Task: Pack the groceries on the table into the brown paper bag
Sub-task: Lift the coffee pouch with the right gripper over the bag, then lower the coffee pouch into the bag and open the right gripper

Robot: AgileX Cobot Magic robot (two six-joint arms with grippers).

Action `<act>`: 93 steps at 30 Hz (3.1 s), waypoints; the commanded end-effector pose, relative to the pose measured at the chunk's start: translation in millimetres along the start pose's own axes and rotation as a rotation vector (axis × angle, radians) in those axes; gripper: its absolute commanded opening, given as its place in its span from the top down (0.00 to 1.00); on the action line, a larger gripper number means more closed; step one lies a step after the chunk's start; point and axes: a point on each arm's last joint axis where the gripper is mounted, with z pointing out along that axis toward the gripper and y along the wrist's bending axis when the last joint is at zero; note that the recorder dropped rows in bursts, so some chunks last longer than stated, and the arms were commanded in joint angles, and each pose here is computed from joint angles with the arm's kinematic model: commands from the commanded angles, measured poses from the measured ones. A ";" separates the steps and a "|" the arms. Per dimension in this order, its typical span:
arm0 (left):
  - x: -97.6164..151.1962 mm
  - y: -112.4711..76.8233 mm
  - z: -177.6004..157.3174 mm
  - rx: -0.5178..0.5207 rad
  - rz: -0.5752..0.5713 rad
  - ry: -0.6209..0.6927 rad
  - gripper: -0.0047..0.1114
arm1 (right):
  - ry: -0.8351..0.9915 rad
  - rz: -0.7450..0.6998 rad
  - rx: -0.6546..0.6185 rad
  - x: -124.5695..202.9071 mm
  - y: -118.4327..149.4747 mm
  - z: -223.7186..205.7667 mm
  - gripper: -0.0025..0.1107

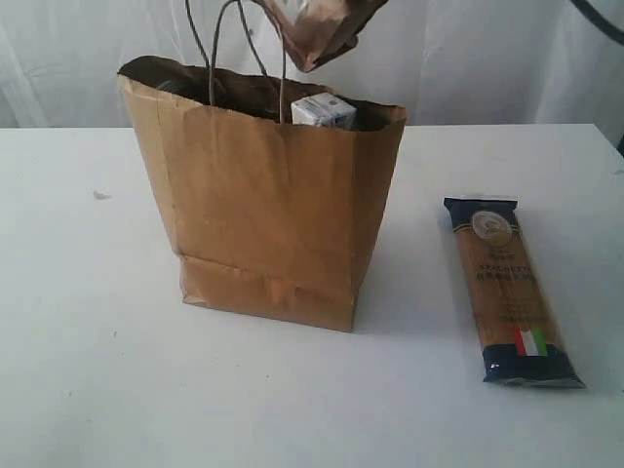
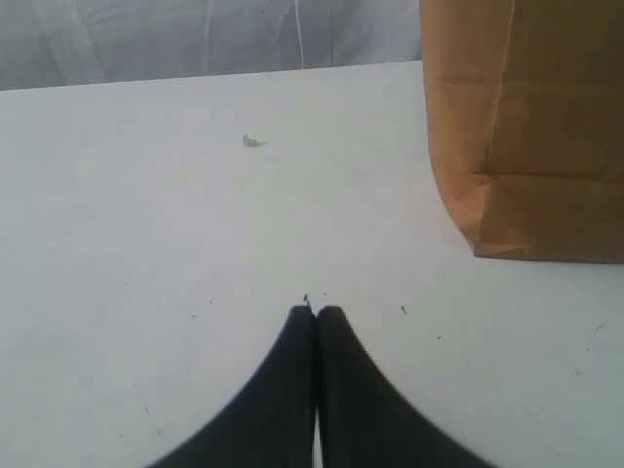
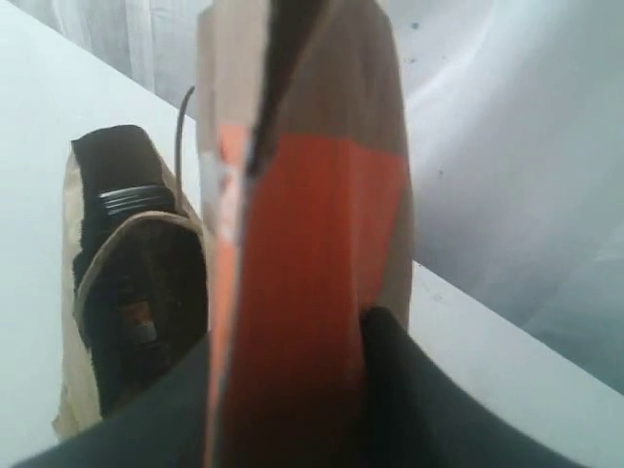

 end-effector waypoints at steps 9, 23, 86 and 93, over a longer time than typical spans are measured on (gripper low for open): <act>0.7 0.1 0.1 -0.002 -0.001 -0.006 0.96 | -0.073 -0.065 -0.115 -12.2 32.2 -15.6 0.98; 0.7 0.1 0.1 -0.002 -0.001 -0.006 0.96 | 0.053 -0.099 -0.136 3.0 43.8 7.5 0.98; 0.7 0.1 0.1 -0.002 -0.001 -0.006 0.96 | 0.534 -0.182 -0.192 16.4 52.0 95.3 0.93; 0.7 0.1 0.1 -0.002 -0.001 -0.006 0.96 | 0.491 -0.173 -0.192 5.3 49.8 85.7 0.48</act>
